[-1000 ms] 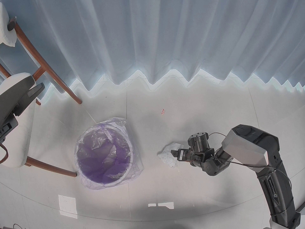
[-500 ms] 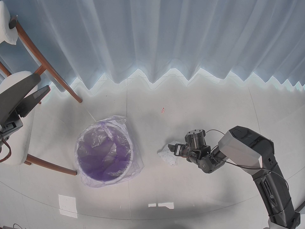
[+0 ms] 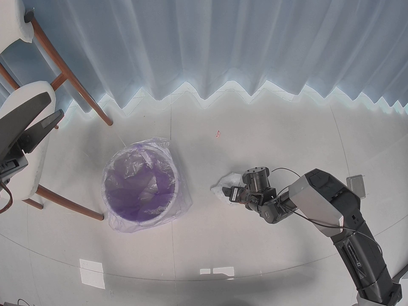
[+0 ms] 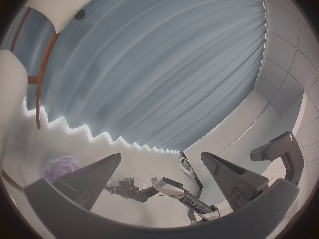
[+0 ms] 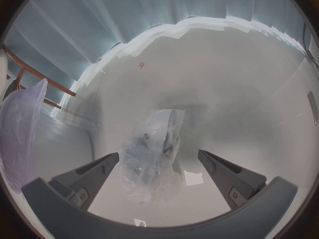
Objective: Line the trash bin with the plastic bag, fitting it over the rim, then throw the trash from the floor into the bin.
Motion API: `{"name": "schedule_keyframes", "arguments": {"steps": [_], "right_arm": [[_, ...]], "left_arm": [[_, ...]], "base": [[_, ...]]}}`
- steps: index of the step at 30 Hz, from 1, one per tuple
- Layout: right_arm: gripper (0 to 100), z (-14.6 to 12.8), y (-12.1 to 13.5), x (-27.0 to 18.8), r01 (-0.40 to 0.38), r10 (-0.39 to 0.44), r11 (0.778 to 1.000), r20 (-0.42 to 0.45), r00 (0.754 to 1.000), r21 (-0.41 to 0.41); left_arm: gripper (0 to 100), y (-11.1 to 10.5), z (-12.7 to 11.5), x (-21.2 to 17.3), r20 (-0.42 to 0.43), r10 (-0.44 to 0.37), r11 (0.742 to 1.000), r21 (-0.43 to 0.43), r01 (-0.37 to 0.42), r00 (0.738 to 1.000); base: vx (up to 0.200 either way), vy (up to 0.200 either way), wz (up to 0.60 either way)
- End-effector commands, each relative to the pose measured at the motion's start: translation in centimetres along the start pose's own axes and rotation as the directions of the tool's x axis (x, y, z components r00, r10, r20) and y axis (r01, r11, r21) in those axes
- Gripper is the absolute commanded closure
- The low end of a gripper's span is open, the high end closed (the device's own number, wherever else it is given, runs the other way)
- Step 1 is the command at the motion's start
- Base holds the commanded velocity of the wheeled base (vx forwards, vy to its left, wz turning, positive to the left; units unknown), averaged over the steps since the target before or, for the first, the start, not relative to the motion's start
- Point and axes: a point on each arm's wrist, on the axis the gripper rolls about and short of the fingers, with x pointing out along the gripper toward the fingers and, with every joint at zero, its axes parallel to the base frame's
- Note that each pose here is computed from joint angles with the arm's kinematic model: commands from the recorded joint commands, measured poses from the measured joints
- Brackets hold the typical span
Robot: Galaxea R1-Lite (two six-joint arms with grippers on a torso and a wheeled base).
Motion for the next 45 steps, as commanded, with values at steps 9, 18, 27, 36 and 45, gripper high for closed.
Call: {"name": "schedule_keyframes", "arguments": {"steps": [9, 18, 27, 36, 45], "right_arm": [[0, -0.4, 0.4, 1.9, -0.002, 0.002, 1.000, 0.005, 1.000, -0.004], [100, -0.7, 0.5, 2.2, -0.006, 0.006, 1.000, 0.009, 1.000, -0.007], [100, 0.5, 0.9, 1.5, 0.023, -0.024, 1.000, 0.054, 0.998, 0.018], [100, 5.5, 5.7, -9.6, -0.073, 0.067, 0.984, 0.045, 0.997, 0.160], [100, 2.7, 6.6, -18.9, -0.244, 0.237, 0.968, 0.116, 0.964, 0.051]], "left_arm": [[0, 0.0, -0.1, -0.1, -0.004, 0.003, 1.000, -0.003, -0.003, 1.000], [0, 0.0, -0.2, -0.1, -0.006, 0.003, 1.000, -0.002, -0.003, 1.000], [0, 0.0, -0.2, -0.1, -0.006, 0.003, 1.000, -0.002, -0.003, 1.000], [0, 0.0, -0.5, -0.4, -0.014, 0.006, 1.000, -0.004, -0.006, 1.000], [0, 0.6, -1.6, -0.5, -0.050, 0.020, 0.999, 0.032, -0.018, 0.999]], "base": [[0.000, 0.000, 0.00], [0.000, 0.000, 0.00], [0.000, 0.000, 0.00], [0.000, 0.000, 0.00], [0.000, 0.000, 0.00]]}}
